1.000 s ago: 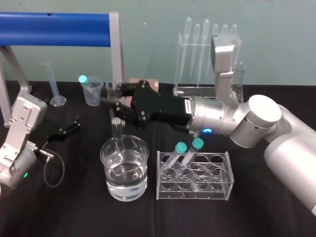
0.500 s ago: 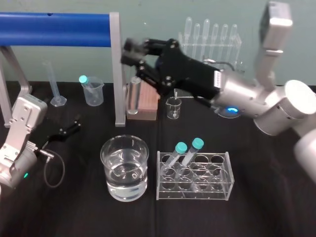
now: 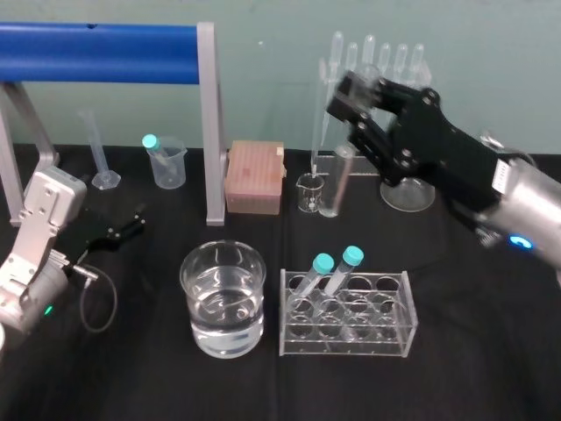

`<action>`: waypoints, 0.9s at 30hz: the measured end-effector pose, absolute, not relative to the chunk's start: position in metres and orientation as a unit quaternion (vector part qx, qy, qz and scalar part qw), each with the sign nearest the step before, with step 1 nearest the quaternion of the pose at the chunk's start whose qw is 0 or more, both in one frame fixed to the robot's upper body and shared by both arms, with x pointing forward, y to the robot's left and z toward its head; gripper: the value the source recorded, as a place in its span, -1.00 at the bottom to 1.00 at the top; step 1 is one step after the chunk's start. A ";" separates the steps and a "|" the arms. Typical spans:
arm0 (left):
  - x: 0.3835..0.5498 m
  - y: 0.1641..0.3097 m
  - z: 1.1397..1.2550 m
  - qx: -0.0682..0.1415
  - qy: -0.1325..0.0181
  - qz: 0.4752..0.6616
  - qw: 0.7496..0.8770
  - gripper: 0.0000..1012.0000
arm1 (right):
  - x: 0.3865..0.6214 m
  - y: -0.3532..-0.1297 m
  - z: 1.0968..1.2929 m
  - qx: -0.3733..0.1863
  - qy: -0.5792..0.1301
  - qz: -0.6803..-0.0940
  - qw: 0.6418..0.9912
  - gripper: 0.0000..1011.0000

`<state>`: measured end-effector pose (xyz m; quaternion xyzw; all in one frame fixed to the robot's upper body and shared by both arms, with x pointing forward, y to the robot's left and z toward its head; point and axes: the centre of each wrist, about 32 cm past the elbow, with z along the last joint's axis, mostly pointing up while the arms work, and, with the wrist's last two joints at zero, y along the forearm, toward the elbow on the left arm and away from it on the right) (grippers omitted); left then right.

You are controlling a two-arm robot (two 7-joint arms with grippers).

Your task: Hold the test tube with one hand and immerse one end into the beaker, then return it to the test tube rack.

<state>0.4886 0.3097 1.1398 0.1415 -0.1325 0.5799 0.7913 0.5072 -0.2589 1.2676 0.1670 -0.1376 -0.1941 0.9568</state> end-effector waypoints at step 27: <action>0.489 0.310 1.140 0.141 -0.132 0.580 0.791 0.98 | 0.475 -0.312 1.234 0.091 -0.076 -0.297 0.948 -0.55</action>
